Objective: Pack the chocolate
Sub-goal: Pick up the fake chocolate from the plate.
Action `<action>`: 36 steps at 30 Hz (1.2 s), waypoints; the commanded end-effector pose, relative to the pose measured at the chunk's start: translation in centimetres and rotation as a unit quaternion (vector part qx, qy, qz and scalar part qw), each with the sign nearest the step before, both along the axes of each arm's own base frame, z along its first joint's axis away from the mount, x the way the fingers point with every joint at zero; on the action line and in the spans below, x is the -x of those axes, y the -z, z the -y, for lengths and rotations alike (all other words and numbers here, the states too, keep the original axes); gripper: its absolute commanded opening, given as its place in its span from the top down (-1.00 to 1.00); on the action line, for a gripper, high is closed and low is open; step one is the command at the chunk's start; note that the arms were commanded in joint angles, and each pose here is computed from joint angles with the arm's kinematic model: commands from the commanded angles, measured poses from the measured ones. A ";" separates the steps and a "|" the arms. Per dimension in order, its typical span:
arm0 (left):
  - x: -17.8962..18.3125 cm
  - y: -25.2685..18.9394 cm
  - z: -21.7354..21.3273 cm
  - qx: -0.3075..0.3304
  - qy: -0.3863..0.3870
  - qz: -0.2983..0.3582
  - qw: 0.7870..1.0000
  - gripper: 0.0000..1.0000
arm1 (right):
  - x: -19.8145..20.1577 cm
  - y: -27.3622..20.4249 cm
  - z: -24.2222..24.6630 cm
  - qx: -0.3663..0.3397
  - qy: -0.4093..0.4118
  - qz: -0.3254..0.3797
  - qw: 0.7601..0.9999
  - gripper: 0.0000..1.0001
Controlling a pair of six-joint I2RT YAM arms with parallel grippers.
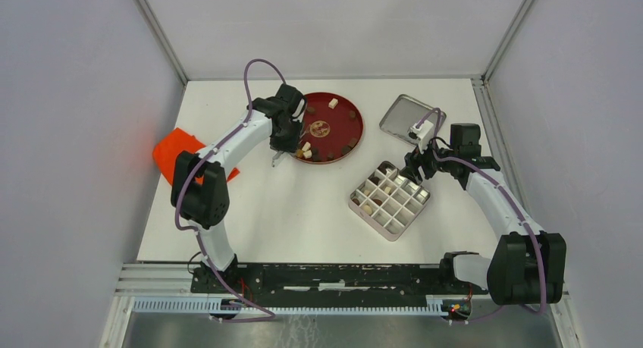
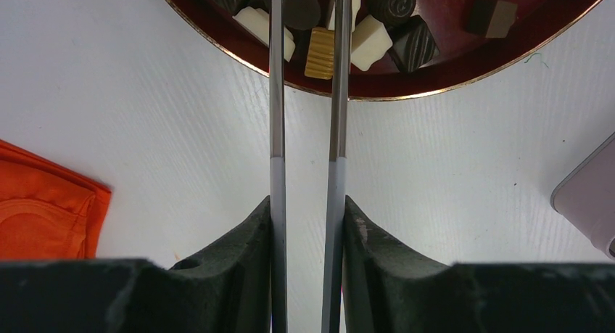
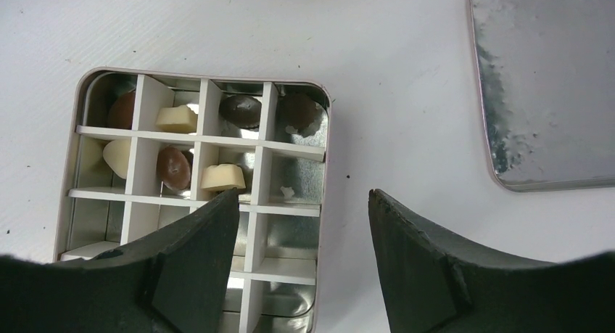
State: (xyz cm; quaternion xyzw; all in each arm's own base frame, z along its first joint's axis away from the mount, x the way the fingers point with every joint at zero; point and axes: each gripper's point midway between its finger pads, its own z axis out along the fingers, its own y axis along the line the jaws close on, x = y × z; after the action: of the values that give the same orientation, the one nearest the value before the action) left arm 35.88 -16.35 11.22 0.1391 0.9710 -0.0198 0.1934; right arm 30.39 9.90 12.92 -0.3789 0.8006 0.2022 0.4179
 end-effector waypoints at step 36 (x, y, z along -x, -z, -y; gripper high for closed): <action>-1.8 -3.9 0.3 0.018 -0.002 0.063 0.998 0.17 | 0.3 0.1 -0.3 -0.005 -0.019 0.002 1.000 -0.44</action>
State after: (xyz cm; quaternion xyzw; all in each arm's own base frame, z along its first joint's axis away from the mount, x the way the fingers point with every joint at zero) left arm 35.90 -16.23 11.69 0.1374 0.9701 -0.0196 0.1990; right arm 30.12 9.87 12.57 -0.3845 0.8010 0.2027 0.4117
